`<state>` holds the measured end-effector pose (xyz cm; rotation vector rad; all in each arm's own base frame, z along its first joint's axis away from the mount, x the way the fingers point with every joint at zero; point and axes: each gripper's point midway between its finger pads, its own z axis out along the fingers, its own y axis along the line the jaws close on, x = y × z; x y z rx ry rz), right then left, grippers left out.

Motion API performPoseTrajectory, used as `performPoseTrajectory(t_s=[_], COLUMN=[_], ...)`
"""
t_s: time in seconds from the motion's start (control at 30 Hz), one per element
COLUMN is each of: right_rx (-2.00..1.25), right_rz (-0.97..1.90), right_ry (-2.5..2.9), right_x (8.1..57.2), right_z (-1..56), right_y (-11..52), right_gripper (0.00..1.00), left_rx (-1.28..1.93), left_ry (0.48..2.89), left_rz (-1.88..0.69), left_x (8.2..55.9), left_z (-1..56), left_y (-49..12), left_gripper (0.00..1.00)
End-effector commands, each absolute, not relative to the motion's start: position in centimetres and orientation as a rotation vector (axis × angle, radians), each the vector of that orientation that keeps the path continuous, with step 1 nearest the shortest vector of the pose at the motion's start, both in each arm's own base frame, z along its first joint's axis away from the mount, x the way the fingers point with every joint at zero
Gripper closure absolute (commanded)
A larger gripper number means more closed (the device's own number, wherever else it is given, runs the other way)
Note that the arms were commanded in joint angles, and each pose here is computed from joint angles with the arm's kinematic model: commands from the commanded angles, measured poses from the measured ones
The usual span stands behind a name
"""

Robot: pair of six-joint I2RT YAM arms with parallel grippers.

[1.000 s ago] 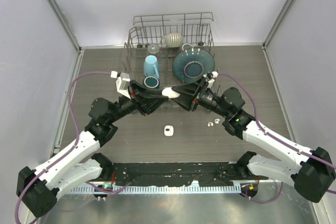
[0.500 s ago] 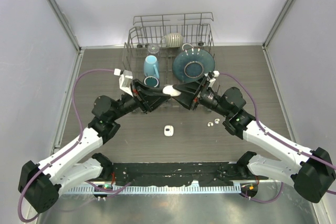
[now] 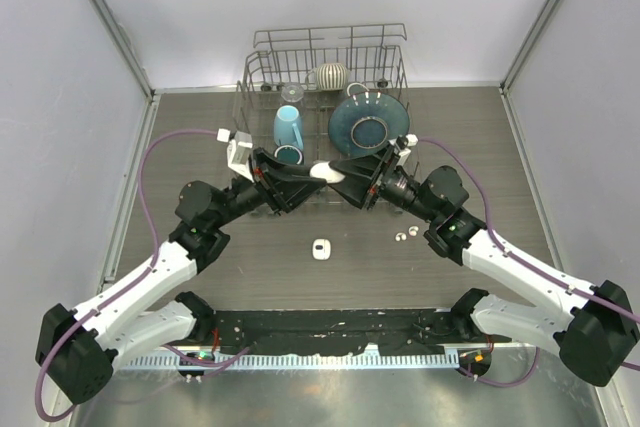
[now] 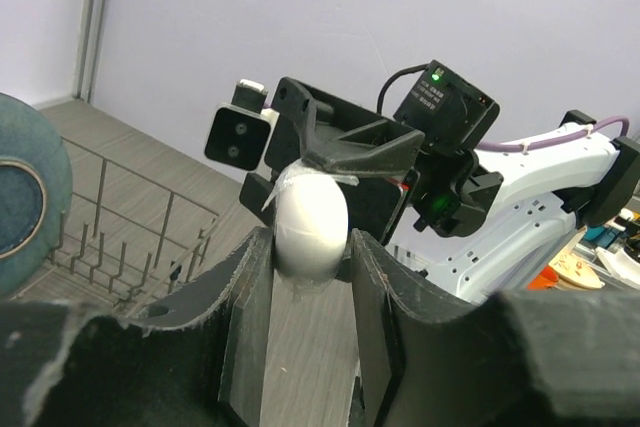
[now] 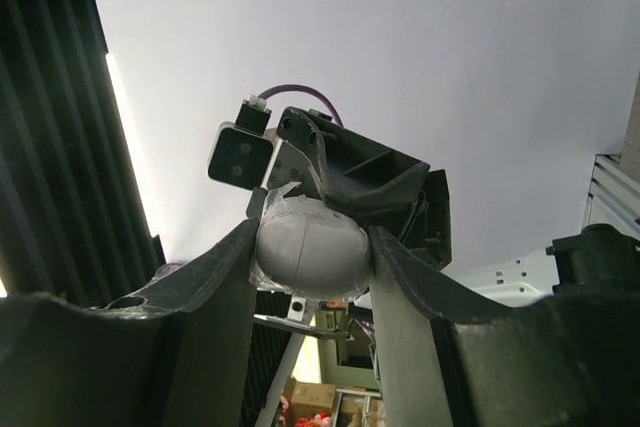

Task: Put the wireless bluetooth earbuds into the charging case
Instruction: Open the charging case.

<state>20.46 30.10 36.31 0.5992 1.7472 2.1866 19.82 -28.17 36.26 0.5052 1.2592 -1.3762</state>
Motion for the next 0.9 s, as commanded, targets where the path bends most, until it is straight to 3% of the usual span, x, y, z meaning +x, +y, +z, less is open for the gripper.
performPoseTrajectory(t_s=[0.0, 0.27, 0.63, 0.87], right_rx=[0.549, 0.527, 0.509, 0.508], right_rz=[2.221, 2.223, 2.219, 2.220], right_ry=[1.702, 1.707, 1.716, 1.709], right_x=[20.1, 20.1, 20.1, 20.2], right_z=[37.5, 37.8, 38.0, 38.1], right_y=[30.1, 30.4, 30.6, 30.6], right_gripper=[0.99, 0.99, 0.99, 0.99], left_rx=[0.538, 0.565, 0.615, 0.679], left_ry=[1.142, 1.173, 1.202, 1.229], left_rz=[-1.406, -1.417, -1.454, -1.489], left_x=[18.7, 18.4, 18.3, 17.6], left_z=[40.0, 39.2, 38.4, 38.0], left_y=[-28.1, -28.5, -29.7, -30.3], left_gripper=[0.60, 0.59, 0.71, 0.63])
